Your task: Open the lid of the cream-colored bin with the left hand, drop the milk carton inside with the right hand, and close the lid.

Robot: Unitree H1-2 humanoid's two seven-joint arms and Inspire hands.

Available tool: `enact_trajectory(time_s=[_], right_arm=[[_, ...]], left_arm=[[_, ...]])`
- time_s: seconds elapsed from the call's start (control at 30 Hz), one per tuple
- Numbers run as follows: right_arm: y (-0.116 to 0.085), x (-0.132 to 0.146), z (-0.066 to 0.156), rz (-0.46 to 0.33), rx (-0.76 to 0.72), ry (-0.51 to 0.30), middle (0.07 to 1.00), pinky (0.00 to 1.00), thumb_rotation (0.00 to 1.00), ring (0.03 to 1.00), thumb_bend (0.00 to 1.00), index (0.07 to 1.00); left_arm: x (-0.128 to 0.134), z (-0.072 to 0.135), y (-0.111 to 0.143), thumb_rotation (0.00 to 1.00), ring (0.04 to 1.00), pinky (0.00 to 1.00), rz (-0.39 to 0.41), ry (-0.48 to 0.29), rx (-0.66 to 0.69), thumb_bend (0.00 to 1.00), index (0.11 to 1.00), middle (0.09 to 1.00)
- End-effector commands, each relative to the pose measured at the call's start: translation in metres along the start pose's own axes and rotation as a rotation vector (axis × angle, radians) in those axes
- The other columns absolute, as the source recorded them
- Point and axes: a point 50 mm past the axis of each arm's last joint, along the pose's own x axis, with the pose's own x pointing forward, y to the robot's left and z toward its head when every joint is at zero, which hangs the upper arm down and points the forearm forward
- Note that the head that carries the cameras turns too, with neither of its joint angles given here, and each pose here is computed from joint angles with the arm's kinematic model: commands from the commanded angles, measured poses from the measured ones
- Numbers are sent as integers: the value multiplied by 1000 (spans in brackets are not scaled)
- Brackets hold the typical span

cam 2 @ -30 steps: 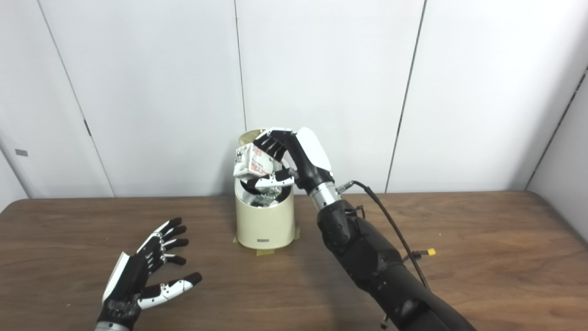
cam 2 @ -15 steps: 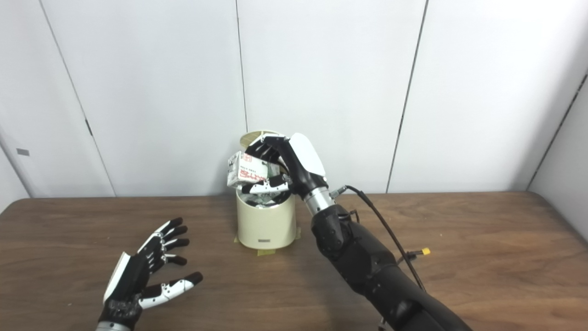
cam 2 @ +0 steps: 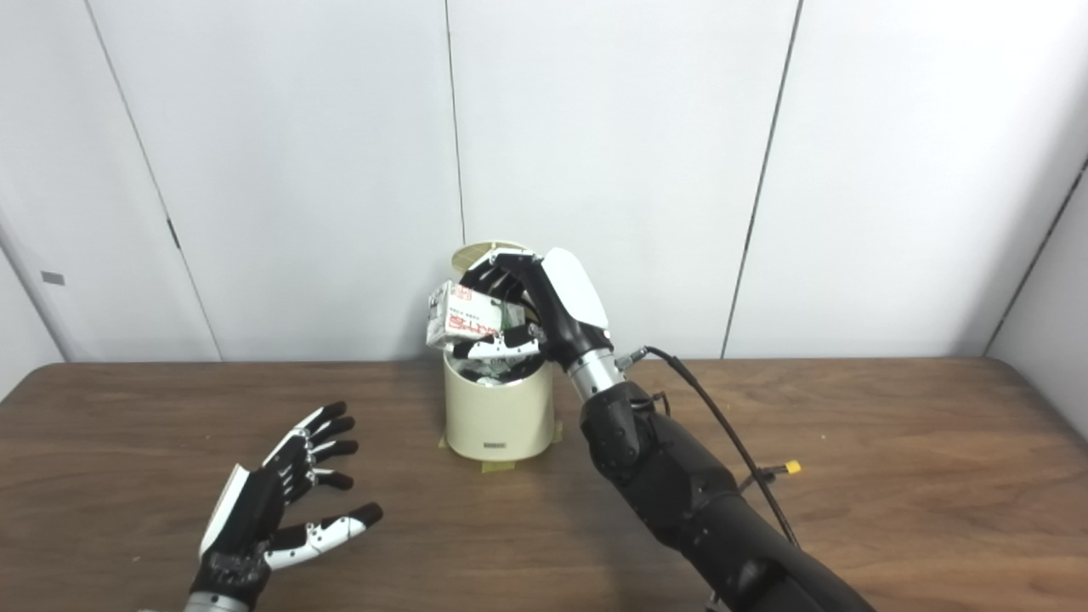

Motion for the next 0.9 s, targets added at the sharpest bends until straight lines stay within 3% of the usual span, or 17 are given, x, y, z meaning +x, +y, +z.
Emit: enact_trajectory(time_s=[0.0, 0.3, 0.33, 0.4, 0.43, 0.5, 0.87], right_arm=[[-8, 9, 4, -3, 9, -29, 494, 353, 0, 412, 519, 497], [-14, 11, 1, 48, 36, -11, 501, 365, 0, 419, 517, 516], [-15, 11, 0, 63, 17, -16, 512, 377, 0, 426, 517, 515], [-15, 10, -1, 81, -12, -24, 623, 406, 91, 529, 517, 502], [-16, 9, -1, 86, -22, -27, 673, 445, 37, 582, 701, 620], [-16, 8, -2, 90, -31, -29, 708, 479, 7, 621, 801, 690], [-18, 4, -2, 99, -36, -35, 697, 493, 0, 617, 803, 696]], left_arm=[[-3, 4, -3, 83, 790, 621, 6, -28, -4, 739, 899, 862], [-3, 4, -1, 80, 790, 622, 5, -30, 0, 733, 900, 864], [-3, 4, -1, 79, 790, 627, 4, -30, 1, 732, 898, 863], [-3, 5, 0, 77, 790, 628, 5, -31, 3, 729, 898, 862], [-3, 5, 0, 79, 789, 626, 5, -30, 3, 730, 897, 862], [-3, 5, 0, 78, 789, 625, 5, -31, 2, 731, 896, 861], [-3, 3, 2, 85, 792, 624, 6, -33, 8, 730, 898, 863]])
